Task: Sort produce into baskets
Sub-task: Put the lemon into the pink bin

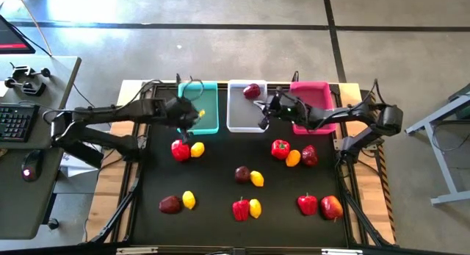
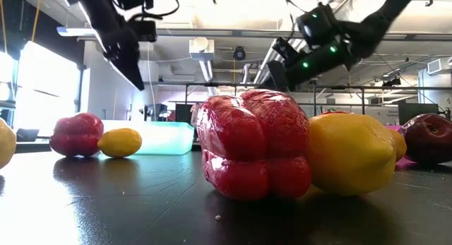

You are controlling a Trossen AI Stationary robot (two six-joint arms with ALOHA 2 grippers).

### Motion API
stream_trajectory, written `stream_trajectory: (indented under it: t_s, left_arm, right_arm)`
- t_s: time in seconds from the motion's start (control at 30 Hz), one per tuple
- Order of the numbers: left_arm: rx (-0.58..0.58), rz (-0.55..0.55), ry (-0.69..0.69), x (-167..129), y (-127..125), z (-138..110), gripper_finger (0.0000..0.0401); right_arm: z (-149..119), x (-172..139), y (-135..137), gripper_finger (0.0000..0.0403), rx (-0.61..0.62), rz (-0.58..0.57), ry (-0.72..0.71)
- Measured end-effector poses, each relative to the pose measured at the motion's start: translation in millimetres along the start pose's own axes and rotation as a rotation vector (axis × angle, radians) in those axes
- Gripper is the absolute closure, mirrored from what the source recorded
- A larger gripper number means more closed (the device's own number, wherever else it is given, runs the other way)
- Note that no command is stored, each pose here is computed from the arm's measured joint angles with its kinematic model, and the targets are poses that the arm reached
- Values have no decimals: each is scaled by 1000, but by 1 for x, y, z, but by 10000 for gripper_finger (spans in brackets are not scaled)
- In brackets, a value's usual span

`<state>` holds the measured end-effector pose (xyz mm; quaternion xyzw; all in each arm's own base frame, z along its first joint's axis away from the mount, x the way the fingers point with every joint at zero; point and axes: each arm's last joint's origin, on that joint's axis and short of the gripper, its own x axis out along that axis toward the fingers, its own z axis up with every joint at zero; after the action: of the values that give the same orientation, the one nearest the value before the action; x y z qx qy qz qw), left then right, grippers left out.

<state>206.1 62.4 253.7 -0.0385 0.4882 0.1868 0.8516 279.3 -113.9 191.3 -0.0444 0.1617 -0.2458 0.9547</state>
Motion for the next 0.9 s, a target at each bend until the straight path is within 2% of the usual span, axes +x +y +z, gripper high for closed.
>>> stream_trajectory:
  t_s: [0.2,0.37,0.57,0.7,0.9]
  left_arm:
    - [-84,-69,66,-11,-31,9,398]
    - [-23,-87,175,-9,-56,15,370]
    - [-140,-72,282,7,-83,27,297]
    - [-231,-67,390,19,-91,30,242]
    - [-246,10,469,37,-91,26,186]
  right_arm:
    - [-20,-12,8,403,67,18,-67]
    - [-21,-15,20,403,47,58,-74]
    - [-19,-18,30,403,-22,47,-85]
    - [-18,-19,32,403,-27,35,-89]
    - [-18,-19,32,403,-28,36,-90]
